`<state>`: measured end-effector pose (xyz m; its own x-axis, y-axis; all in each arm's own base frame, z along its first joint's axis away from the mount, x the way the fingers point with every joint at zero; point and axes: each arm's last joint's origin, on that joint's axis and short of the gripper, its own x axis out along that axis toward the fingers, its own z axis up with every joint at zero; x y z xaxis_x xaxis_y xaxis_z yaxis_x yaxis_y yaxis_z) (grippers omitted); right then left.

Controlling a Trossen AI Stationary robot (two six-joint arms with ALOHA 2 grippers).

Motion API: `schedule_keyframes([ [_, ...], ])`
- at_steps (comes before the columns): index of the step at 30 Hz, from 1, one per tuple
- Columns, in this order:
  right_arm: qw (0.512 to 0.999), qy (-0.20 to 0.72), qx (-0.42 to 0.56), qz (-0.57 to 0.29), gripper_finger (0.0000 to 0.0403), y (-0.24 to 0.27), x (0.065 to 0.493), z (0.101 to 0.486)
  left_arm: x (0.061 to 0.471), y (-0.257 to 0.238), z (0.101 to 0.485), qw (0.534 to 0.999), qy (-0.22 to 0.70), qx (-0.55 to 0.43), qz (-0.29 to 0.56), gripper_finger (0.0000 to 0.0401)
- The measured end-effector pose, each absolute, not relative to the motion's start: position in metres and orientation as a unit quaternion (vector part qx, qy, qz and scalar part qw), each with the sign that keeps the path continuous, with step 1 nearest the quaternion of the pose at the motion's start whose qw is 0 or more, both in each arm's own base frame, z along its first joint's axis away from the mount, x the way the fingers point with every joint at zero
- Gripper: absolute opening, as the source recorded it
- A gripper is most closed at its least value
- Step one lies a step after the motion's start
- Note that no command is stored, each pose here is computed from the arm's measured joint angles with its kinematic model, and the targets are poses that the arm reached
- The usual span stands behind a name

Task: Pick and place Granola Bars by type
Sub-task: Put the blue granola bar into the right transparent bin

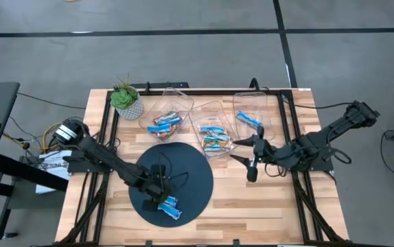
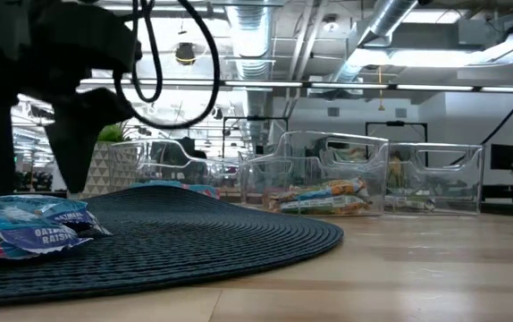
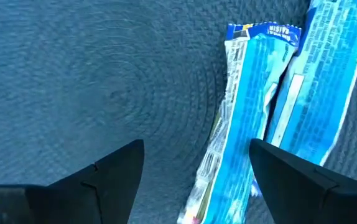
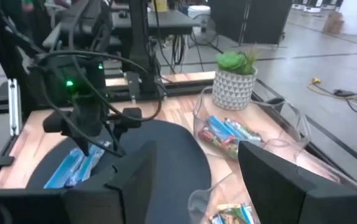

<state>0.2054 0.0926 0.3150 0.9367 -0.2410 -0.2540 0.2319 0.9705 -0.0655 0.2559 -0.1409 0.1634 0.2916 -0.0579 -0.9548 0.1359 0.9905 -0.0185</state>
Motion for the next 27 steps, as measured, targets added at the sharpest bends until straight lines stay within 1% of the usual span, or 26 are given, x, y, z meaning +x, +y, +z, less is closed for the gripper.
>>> schedule_keyframes([
  [4,0.985,0.126,-0.012,-0.118,0.0219,0.098,0.211,0.313,0.255,-0.148,0.156,0.797,0.600,0.035,-0.061,0.0283],
  [15,0.985,0.128,-0.010,-0.117,0.0219,0.101,0.215,0.309,0.249,-0.164,0.152,0.796,0.600,0.031,-0.069,0.0280],
  [18,0.985,0.124,-0.007,-0.116,0.0219,0.102,0.215,0.310,0.250,-0.166,0.146,0.790,0.608,0.030,-0.071,0.0262],
  [27,0.985,0.125,-0.007,-0.116,0.0219,0.102,0.215,0.310,0.252,-0.168,0.139,0.784,0.616,0.035,-0.062,0.0171],
])
